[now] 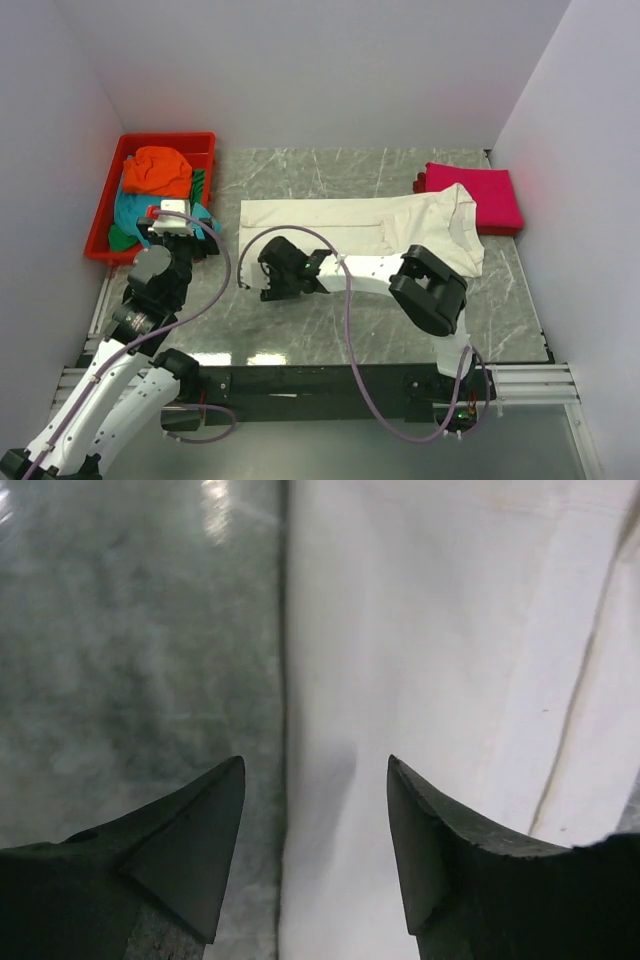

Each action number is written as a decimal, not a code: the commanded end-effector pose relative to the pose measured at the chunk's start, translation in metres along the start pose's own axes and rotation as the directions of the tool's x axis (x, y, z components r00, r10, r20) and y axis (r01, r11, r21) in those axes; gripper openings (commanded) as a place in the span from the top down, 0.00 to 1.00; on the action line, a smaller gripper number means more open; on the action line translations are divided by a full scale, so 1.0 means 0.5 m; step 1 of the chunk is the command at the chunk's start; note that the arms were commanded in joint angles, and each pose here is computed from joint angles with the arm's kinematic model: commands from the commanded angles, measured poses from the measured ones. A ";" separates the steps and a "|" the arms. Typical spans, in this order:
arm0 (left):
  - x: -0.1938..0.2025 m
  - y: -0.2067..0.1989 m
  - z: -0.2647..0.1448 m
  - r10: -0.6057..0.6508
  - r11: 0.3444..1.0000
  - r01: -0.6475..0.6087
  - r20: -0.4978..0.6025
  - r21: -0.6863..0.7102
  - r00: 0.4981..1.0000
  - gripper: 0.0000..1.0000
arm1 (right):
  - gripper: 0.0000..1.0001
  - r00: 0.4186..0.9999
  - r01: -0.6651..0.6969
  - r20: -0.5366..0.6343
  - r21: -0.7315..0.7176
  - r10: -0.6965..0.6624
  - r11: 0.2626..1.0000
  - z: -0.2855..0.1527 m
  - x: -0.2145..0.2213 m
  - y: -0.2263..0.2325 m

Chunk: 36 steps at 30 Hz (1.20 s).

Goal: Fold and stack the t-shirts
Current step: Fold the tshirt

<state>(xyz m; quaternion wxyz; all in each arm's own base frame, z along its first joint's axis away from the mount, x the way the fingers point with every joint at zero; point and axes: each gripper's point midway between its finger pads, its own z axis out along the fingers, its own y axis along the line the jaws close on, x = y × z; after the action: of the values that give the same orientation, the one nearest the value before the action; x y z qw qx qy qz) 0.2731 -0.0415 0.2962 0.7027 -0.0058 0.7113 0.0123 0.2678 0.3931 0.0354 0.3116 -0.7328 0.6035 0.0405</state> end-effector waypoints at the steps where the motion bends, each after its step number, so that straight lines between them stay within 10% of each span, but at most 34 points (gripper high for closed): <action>1: -0.011 -0.002 0.005 -0.028 1.000 0.028 0.020 0.000 0.999 0.15 | 0.35 0.997 -0.048 -0.049 0.147 0.056 0.988 0.009 -0.006 -0.058; 16: -0.010 -0.013 0.005 -0.024 0.999 0.023 0.019 0.032 1.000 0.16 | 1.00 0.998 -0.059 -0.015 0.058 0.060 0.997 0.011 -0.010 -0.010; 32: 0.007 -0.067 0.015 -0.015 0.987 0.016 -0.004 0.163 1.000 0.16 | 1.00 0.922 0.347 0.280 -0.283 -0.269 0.894 -0.138 -0.135 0.327; 36: 0.031 -0.148 0.028 -0.014 0.939 0.036 -0.066 0.342 0.998 0.11 | 0.51 0.915 0.368 0.274 -0.271 -0.295 0.889 -0.186 -0.118 0.302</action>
<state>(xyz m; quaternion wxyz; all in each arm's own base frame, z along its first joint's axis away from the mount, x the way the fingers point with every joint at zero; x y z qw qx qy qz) 0.2844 -0.0819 0.2799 0.6799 0.0651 0.7285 -0.0527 0.0799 0.3968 0.0424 0.2421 -0.8545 0.4309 0.1601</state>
